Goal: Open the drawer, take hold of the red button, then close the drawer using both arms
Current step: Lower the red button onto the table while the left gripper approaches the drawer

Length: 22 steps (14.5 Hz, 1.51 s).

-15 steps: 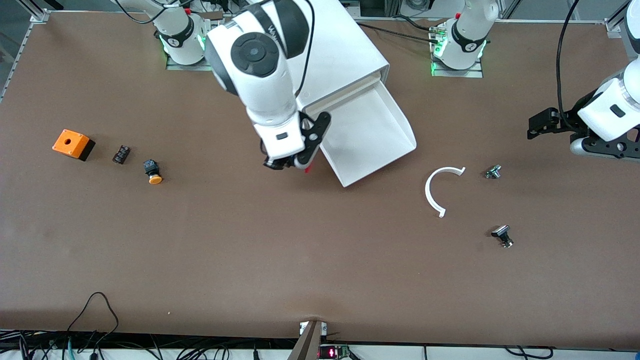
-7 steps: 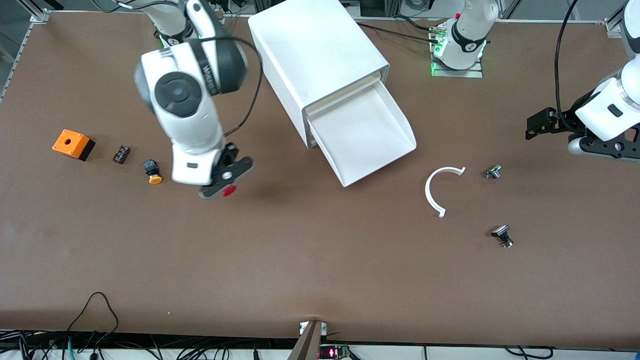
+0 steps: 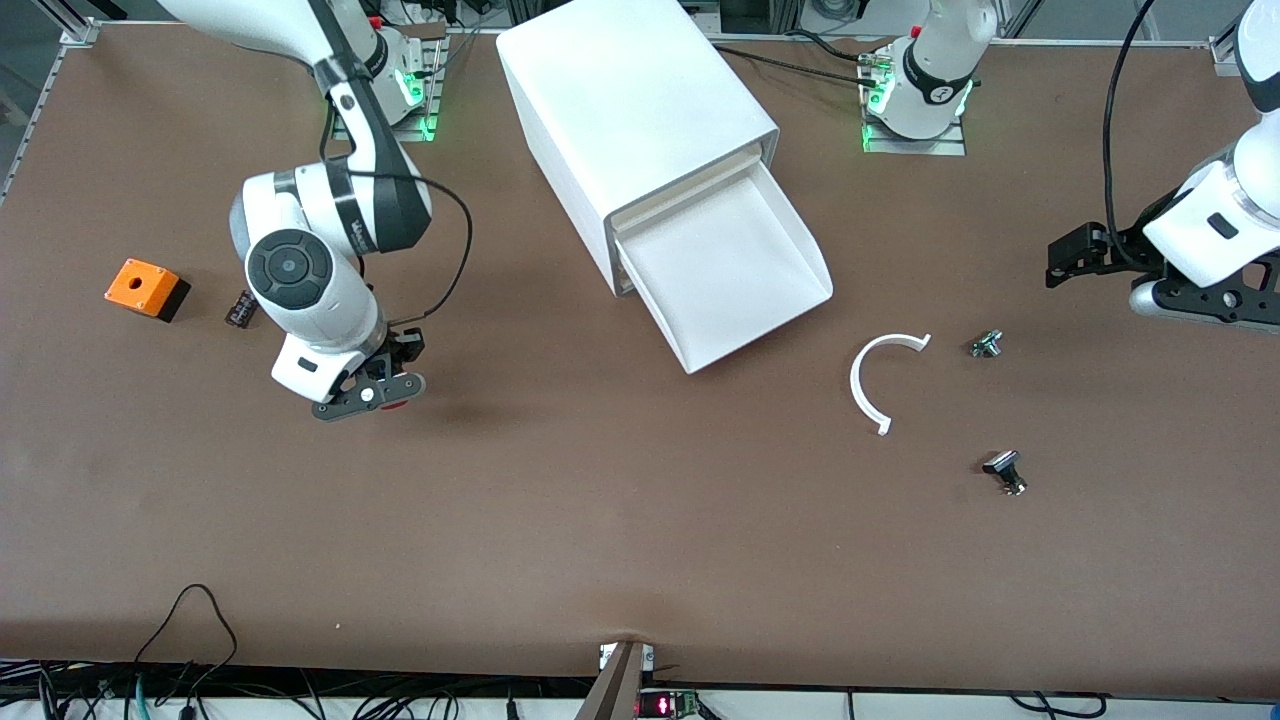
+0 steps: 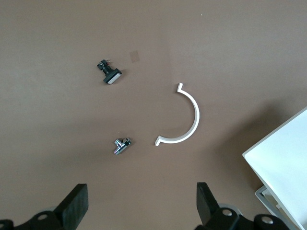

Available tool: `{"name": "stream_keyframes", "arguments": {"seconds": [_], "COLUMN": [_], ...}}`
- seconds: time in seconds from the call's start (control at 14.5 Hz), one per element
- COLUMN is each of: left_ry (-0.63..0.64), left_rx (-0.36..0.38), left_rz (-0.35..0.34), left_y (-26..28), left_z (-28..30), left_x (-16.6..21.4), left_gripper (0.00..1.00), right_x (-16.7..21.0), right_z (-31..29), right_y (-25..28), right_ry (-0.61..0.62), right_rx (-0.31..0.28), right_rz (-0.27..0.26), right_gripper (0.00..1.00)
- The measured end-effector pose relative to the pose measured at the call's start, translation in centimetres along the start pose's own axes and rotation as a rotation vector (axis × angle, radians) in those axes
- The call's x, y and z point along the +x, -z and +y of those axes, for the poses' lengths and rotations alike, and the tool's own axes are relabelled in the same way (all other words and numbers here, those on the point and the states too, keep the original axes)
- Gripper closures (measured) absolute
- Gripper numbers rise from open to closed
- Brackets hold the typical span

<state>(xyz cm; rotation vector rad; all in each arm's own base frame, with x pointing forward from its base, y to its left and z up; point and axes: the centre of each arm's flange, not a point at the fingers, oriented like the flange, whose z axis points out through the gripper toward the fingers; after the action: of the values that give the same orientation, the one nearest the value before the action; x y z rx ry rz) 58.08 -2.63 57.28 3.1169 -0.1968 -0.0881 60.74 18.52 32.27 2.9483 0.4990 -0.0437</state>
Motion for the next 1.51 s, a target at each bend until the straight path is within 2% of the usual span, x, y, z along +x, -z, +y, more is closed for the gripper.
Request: {"name": "stream_keyframes", "arguments": {"seconds": [0.14,0.28,0.55,0.76,1.03,1.1,1.31,1.51], "left_ry": [0.004,0.015,0.018,0.016,0.011,0.009,-0.04,-0.101], "left_rx": [-0.007,-0.031,-0.04,-0.042,-0.042,-0.042,-0.047,-0.071], "left_rz": [-0.008,-0.015,-0.024,-0.031,-0.034,-0.034,-0.038,-0.096], "left_y": [-0.5,-1.2,-1.8,-2.2,-2.4,-2.4,-2.7,-6.5], "left_z": [-0.2,-0.6,-0.8,-0.8,-0.5,-0.4,-0.4,-0.6], "left_x": [0.2,0.6,0.9,1.1,1.2,1.2,1.3,2.8], "left_gripper": [0.0,0.0,0.0,0.0,0.0,0.0,0.0,0.0], "right_x": [-2.2,-5.0,-8.1,-8.4,-7.8,-7.3,-5.2,-3.5], "right_z": [0.5,-0.1,-0.5,-0.5,-0.9,-1.1,-1.0,-0.2], "right_y": [-5.1,-9.3,-12.8,-13.3,-12.8,-12.2,-8.5,-3.6], "right_ry": [-0.008,-0.005,-0.015,-0.017,-0.018,-0.023,-0.04,-0.066], "right_rx": [0.01,0.02,0.028,0.028,0.031,0.033,0.033,0.033], "right_rz": [0.06,0.097,0.07,0.059,0.072,0.078,0.077,0.069], "right_gripper": [0.67,0.67,0.67,0.43,0.05,0.0,0.0,0.0]}}
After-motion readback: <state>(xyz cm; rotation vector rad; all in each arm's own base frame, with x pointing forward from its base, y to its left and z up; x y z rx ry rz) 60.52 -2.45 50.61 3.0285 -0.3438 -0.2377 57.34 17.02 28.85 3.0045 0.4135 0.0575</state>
